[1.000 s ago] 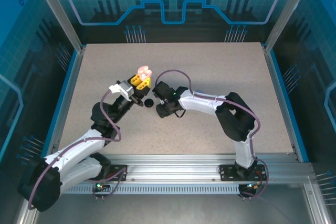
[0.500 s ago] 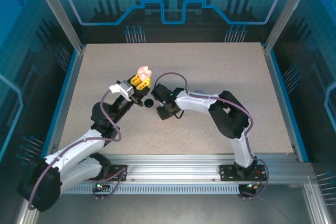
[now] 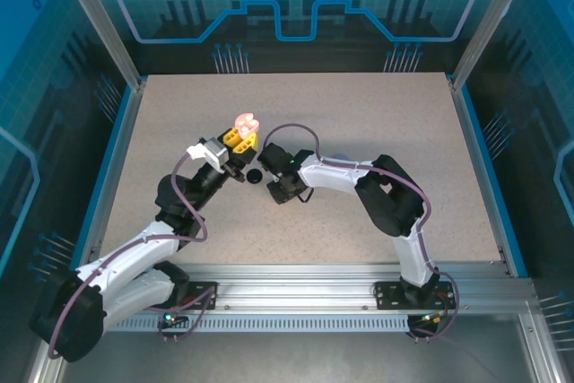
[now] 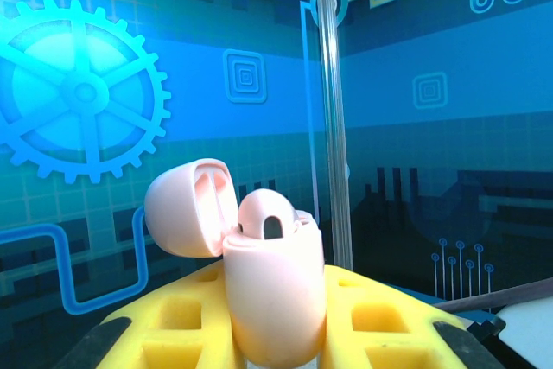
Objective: Insert wireless bluetooth earbuds into charging case
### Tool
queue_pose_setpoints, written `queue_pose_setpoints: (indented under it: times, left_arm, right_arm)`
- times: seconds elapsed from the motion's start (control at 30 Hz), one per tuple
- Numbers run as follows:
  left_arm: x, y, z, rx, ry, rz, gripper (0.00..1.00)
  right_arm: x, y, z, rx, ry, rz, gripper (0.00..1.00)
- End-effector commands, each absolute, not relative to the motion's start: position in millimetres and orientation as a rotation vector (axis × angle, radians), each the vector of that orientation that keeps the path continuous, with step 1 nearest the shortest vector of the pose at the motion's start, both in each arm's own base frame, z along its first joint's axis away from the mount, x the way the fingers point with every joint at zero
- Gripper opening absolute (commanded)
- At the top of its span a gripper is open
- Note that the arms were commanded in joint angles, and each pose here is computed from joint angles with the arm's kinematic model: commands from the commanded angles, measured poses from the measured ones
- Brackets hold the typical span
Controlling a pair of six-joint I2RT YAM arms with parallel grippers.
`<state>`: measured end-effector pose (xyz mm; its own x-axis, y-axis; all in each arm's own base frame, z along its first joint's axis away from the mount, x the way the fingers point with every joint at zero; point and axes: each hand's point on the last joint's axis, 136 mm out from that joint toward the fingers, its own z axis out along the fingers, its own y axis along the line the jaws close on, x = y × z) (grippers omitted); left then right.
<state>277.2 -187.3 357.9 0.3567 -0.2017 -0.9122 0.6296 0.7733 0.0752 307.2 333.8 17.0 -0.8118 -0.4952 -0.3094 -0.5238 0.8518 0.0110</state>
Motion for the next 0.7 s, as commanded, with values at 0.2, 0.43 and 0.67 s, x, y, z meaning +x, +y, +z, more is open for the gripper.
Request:
queue_pose_setpoints:
  times: [0.2, 0.43, 0.67]
  left_arm:
    - [275.8, -182.8, 362.3, 0.439, 1.069, -0.564, 0.00]
    - [275.5, -183.1, 362.9, 0.441, 1.068, -0.567, 0.00]
    - [274.9, -183.9, 363.9, 0.442, 1.066, -0.573, 0.00]
  right_arm:
    - [301.4, 317.6, 7.0, -0.774, 2.763, 0.083, 0.30]
    - [300.5, 313.8, 6.4, -0.768, 2.765, 0.079, 0.29]
    - [301.0, 310.4, 7.3, -0.756, 2.765, 0.087, 0.23]
